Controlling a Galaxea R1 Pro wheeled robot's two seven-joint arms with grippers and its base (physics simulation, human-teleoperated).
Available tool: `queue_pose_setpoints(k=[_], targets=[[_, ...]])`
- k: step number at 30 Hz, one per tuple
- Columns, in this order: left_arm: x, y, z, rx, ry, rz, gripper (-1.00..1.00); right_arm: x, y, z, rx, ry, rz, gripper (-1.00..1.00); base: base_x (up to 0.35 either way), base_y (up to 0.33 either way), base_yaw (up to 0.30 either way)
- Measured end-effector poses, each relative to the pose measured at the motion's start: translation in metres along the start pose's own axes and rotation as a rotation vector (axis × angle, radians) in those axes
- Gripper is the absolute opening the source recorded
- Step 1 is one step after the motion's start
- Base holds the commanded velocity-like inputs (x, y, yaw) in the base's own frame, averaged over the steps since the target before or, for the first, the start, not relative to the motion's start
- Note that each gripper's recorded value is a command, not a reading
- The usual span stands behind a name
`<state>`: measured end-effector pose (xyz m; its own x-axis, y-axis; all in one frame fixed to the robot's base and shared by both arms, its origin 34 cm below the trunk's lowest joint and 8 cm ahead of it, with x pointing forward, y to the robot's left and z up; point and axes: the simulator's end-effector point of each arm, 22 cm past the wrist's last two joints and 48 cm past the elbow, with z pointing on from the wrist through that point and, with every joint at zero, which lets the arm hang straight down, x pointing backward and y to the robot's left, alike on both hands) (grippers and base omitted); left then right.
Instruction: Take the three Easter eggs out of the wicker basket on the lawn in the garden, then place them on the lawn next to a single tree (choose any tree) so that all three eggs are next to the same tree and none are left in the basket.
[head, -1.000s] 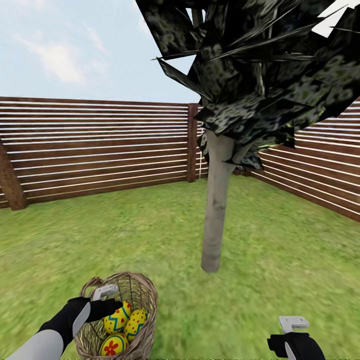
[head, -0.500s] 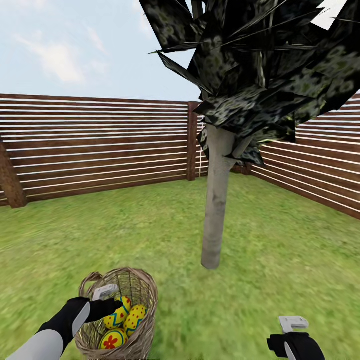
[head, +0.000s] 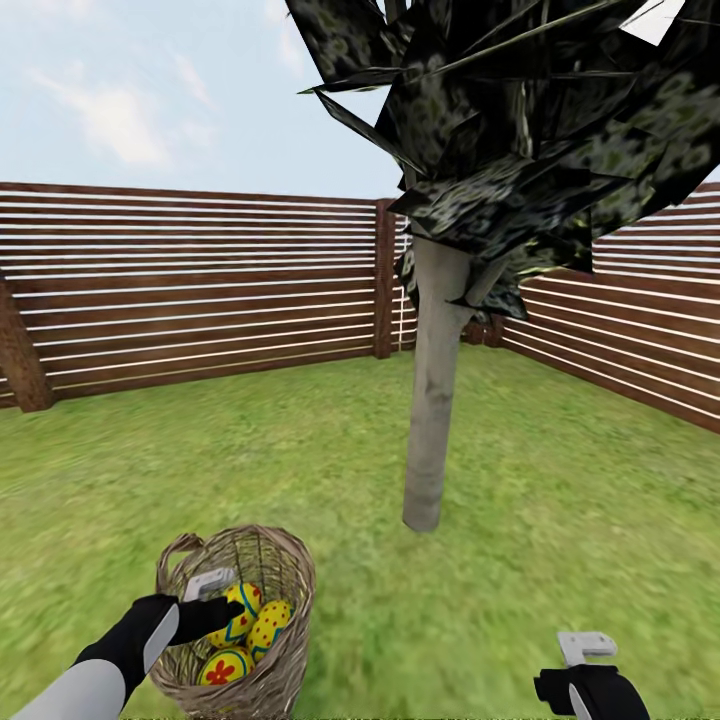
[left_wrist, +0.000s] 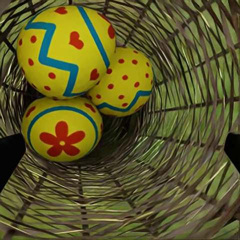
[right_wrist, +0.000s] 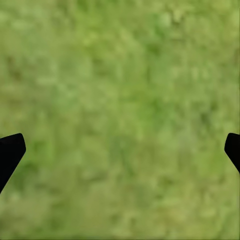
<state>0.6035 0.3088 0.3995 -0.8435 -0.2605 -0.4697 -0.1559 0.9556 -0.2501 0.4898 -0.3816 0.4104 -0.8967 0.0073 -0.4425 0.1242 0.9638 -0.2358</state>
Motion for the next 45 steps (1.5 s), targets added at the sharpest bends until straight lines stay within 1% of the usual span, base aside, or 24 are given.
queue_pose_setpoints(k=[12,18,31,35,36,38,40,42,45], targets=[[0.017,0.008,0.019,0.000,-0.002,-0.001,1.00,0.017,0.006,0.020,-0.001,-0.001,0.000,1.00,0.000,0.000,0.000],[0.025,0.013,0.028,0.002,-0.007,-0.016,1.00,0.027,0.010,0.030,-0.002,0.000,-0.001,1.00,0.000,0.000,0.000],[0.043,0.022,0.048,0.003,-0.013,-0.020,1.00,0.048,0.015,0.053,-0.002,0.003,-0.001,1.00,0.000,0.000,0.000],[0.050,0.026,0.054,-0.002,-0.005,-0.020,1.00,0.054,0.018,0.059,-0.003,0.012,-0.003,1.00,0.000,0.000,0.000],[0.052,0.027,0.056,-0.003,-0.002,-0.022,1.00,0.056,0.018,0.060,-0.002,0.016,-0.004,1.00,0.000,0.000,0.000],[0.053,0.030,0.058,-0.004,-0.001,-0.047,1.00,0.059,0.019,0.062,-0.003,0.024,-0.006,1.00,0.000,0.000,0.000],[0.056,0.032,0.060,-0.005,0.003,-0.060,1.00,0.062,0.021,0.064,-0.005,0.032,-0.008,1.00,0.000,0.000,0.000],[0.058,0.034,0.063,-0.008,0.009,-0.063,1.00,0.068,0.022,0.068,-0.005,0.049,-0.010,1.00,0.000,0.000,0.000],[0.054,0.041,0.061,-0.017,0.000,-0.063,1.00,0.071,0.022,0.069,-0.005,0.054,-0.011,1.00,0.000,0.000,0.000]])
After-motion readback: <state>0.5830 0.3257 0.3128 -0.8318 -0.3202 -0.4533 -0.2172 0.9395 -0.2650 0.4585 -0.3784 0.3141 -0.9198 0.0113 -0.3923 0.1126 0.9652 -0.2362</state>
